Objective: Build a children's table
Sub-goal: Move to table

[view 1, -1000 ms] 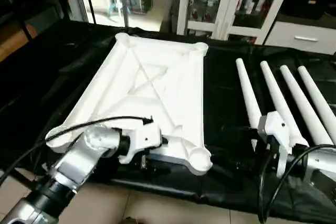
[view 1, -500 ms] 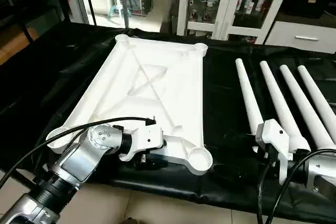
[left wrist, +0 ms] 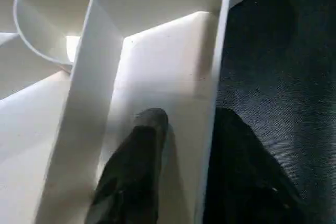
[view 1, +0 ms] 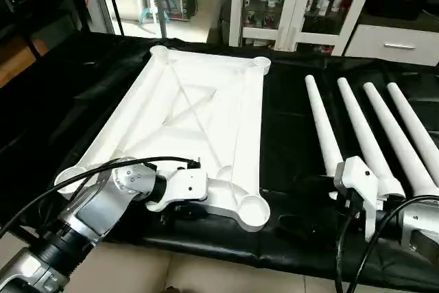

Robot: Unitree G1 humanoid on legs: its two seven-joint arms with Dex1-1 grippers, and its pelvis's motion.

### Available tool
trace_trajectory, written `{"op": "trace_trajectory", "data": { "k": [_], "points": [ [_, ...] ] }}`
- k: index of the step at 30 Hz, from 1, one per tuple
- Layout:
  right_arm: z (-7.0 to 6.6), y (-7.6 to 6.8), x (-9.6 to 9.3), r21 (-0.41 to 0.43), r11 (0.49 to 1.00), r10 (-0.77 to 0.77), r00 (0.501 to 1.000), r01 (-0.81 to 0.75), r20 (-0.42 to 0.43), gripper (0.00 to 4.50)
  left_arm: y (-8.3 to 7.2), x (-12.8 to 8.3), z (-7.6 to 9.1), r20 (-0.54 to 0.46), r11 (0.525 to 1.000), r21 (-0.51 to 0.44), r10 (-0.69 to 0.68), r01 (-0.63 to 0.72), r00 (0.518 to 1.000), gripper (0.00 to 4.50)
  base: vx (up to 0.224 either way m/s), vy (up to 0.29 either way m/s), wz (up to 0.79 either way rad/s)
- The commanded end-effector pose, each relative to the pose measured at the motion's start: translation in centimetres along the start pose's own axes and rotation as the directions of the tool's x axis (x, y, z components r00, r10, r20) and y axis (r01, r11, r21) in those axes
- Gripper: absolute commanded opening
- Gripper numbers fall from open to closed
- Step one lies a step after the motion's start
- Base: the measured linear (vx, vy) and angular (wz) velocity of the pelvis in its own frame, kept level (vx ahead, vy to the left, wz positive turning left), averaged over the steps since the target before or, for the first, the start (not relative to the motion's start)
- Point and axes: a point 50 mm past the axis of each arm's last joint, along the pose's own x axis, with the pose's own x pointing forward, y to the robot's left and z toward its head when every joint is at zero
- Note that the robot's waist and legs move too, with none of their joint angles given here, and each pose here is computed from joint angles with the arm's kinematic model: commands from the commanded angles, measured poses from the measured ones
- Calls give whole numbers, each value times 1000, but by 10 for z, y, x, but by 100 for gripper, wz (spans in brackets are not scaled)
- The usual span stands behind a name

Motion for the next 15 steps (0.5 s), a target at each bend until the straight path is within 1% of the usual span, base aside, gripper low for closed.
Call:
{"op": "trace_trajectory", "data": {
  "k": [1,2,4,5,7,9,11,12,15],
  "points": [
    [3,-1,-1,-23,1000,-5,1000,5,-7,450,5,-2,-11,-74,998,-35,52,-54,996,125,0,0,0],
    [3,-1,-1,-23,1000,-6,1000,6,-6,450,6,-2,-12,-83,997,-42,63,-67,995,109,0,0,0],
    [2,-1,-1,-22,1000,-8,1000,8,-6,450,7,-2,-14,-98,995,-53,82,-88,992,103,0,0,0],
    [2,-1,-1,-22,1000,-10,1000,10,-6,450,8,-2,-15,-112,993,-62,98,-105,989,86,0,0,0],
    [2,-1,-1,-21,1000,-11,1000,11,-6,450,11,-2,-18,-131,986,-81,132,-143,983,69,0,0,0],
    [1,-1,-1,-22,1000,-14,1000,14,-7,450,14,-3,-22,-164,976,-111,170,-189,972,60,0,0,0],
    [1,-2,-1,-22,1000,-15,1000,15,-7,450,14,-4,-24,-178,972,-121,178,-201,968,57,0,0,0],
    [1,-2,0,-23,1000,-15,1000,15,-6,450,15,-6,-27,-205,966,-136,192,-222,960,54,0,0,0],
    [2,-2,0,-23,1000,-15,1000,15,-5,450,15,-8,-31,-233,961,-143,201,-238,951,49,0,0,0]
  ]
}}
